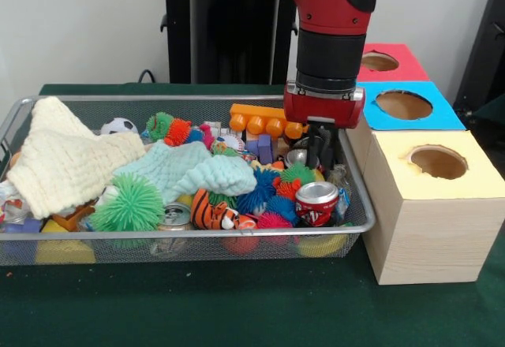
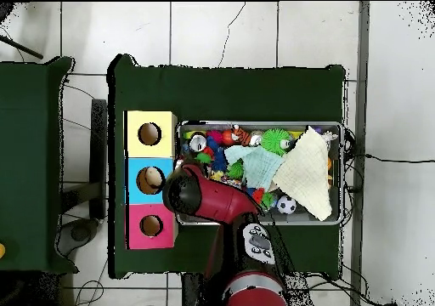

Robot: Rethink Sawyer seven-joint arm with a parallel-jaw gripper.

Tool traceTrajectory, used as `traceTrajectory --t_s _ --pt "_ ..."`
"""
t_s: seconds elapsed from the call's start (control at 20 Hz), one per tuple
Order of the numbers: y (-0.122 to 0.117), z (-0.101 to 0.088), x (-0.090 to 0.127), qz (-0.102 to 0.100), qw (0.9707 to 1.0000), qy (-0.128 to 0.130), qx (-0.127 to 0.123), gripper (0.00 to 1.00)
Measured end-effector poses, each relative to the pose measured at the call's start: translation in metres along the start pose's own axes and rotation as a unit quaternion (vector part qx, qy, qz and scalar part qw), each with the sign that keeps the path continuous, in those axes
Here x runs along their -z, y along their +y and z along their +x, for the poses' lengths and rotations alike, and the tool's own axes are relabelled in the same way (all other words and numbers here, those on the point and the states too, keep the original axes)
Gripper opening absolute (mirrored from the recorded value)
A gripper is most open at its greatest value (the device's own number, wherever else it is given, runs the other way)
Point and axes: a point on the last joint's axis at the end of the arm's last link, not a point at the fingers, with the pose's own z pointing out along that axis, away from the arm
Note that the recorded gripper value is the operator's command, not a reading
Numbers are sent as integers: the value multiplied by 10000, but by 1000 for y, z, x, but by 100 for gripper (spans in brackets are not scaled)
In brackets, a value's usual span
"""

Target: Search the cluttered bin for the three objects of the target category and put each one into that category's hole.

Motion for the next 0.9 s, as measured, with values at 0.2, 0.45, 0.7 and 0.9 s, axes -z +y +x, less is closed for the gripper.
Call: traceTrajectory --t_s 0.2,0.45,0.7,0.9 --pt "0 1 0 3 10000 34 34 100" --pt "1 10 2 -19 9993 334 160 100" --pt "1 20 2 -27 9976 633 296 100" --pt "1 23 2 -17 9972 644 368 100"
